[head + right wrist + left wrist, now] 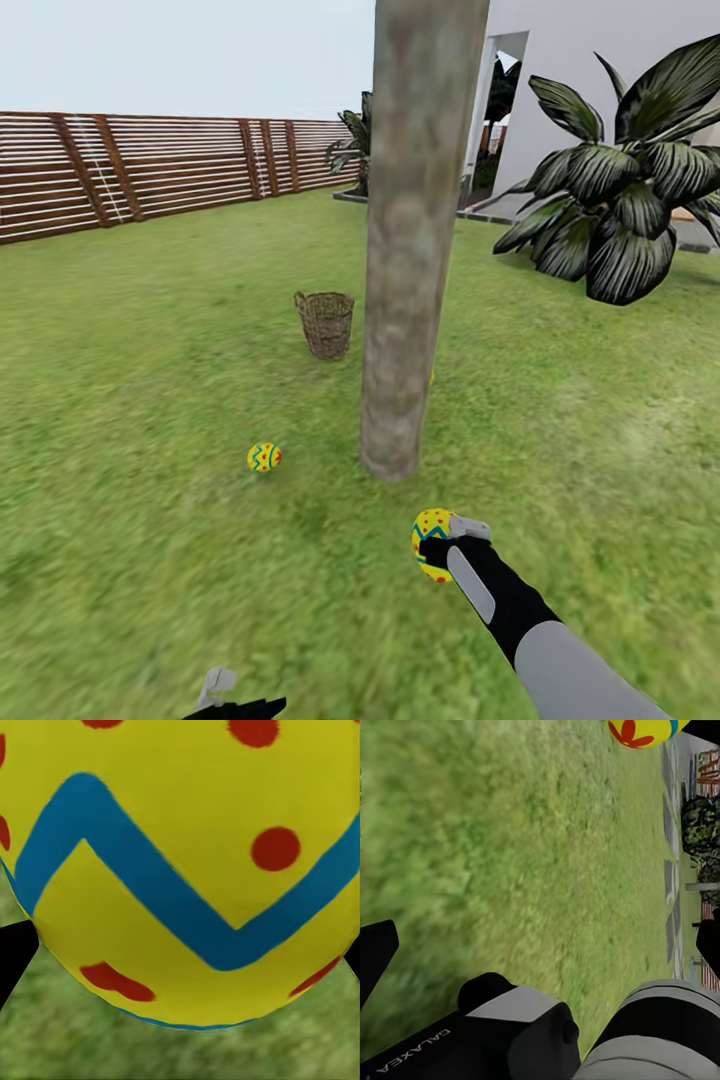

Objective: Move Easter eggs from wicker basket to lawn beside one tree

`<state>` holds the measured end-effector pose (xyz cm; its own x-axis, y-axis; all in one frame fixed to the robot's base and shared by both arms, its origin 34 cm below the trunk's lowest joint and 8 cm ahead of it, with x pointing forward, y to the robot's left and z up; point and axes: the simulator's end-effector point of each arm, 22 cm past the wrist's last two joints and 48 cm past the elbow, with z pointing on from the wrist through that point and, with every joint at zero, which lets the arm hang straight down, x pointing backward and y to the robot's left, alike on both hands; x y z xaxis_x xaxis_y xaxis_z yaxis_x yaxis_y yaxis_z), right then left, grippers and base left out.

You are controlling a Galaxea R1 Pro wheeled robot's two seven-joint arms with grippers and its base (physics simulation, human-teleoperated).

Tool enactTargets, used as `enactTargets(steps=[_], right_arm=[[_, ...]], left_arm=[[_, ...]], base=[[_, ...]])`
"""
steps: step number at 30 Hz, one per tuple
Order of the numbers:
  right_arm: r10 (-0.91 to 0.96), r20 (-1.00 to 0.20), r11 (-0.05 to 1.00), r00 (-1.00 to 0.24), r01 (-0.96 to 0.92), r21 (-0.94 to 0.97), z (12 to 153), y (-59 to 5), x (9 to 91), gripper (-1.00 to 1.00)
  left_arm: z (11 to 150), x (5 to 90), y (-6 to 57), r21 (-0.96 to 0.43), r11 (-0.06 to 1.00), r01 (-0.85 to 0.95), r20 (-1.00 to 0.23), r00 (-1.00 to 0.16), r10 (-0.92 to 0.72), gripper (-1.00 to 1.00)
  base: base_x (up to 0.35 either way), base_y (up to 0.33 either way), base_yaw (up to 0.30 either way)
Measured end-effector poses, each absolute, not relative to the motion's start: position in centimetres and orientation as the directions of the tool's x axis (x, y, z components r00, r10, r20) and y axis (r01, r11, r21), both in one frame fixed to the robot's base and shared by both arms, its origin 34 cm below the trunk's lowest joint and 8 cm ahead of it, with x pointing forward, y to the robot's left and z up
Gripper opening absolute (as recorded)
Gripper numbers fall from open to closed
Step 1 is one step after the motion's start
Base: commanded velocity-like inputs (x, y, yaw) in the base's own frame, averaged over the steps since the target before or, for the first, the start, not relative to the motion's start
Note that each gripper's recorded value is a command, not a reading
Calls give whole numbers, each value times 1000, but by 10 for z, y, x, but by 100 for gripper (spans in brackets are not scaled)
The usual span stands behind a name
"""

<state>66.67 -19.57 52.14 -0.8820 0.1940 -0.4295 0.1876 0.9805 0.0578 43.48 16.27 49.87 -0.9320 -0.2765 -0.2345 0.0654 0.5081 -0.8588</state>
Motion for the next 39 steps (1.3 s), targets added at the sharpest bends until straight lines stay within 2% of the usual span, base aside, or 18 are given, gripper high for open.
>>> enactTargets(steps=[10,15,18,21,25,28,39], right_arm=[[194,-413,981,-890,187,58,513,-192,662,-100],[192,-407,981,-893,185,57,509,-191,660,-100],[190,-403,981,-895,183,58,506,-189,659,-100],[190,-398,982,-898,182,58,504,-188,657,-100],[190,-391,982,-901,183,56,500,-188,655,-100],[190,-372,981,-908,185,49,493,-189,648,-100],[192,-346,981,-919,192,34,479,-196,639,-100]], left_arm=[[495,430,165,-860,507,57,-222,-937,-270,100],[533,426,151,-928,343,145,-245,-932,-269,100],[542,430,151,-936,310,165,-256,-925,-281,100],[566,458,157,-931,272,244,-318,-908,-274,100],[614,504,140,-969,155,194,-230,-933,-276,100],[607,529,138,-974,201,104,-167,-930,-328,100],[605,547,132,-973,208,101,-177,-904,-388,100]], base=[[247,-206,69],[112,-99,83],[14,-13,84],[1,-1,86],[0,0,88],[0,0,94],[0,0,96]])
